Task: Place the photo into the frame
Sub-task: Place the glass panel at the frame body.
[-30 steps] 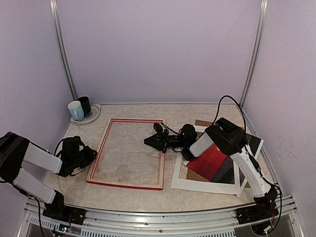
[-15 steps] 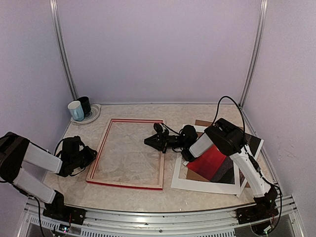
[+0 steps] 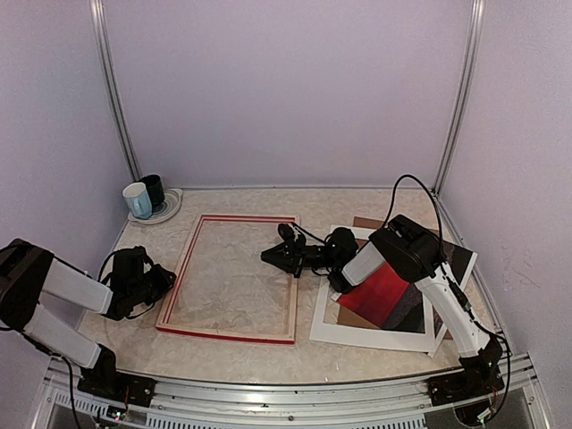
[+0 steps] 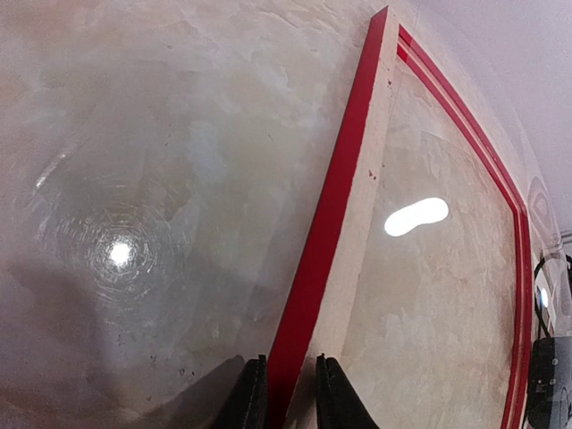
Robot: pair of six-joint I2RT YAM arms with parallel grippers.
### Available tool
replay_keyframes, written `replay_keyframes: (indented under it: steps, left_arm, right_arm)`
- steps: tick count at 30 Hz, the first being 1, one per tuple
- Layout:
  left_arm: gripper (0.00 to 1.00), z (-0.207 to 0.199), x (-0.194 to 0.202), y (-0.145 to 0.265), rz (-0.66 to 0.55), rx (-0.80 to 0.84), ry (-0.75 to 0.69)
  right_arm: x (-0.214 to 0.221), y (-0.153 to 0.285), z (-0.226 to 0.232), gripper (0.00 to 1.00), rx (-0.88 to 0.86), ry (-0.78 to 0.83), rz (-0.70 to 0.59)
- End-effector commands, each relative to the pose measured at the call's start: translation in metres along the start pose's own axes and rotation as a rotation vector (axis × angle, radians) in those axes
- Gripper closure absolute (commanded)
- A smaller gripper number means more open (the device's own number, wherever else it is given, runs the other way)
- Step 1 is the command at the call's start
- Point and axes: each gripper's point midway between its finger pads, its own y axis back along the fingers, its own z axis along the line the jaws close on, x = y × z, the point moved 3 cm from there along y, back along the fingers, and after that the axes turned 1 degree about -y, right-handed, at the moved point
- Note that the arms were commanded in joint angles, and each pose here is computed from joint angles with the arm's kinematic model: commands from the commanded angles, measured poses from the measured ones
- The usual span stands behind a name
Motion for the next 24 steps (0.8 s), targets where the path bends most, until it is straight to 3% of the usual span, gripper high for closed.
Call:
replay_keyframes:
  steps: [1, 24]
  left_arm:
    - [0.80, 0.0142, 0.0215, -0.0019, 0.097, -0.064, -0.021]
    - [0.80, 0.0149, 0.0219, -0.0020, 0.099, -0.067, -0.019]
  right_arm:
    - [0.0092, -0.0037, -0.0120, 0.91, -0.010, -0.005, 0.025]
    - [0.0072, -0.0092, -0.0113, 0.91, -0.066, -0.012, 0.023]
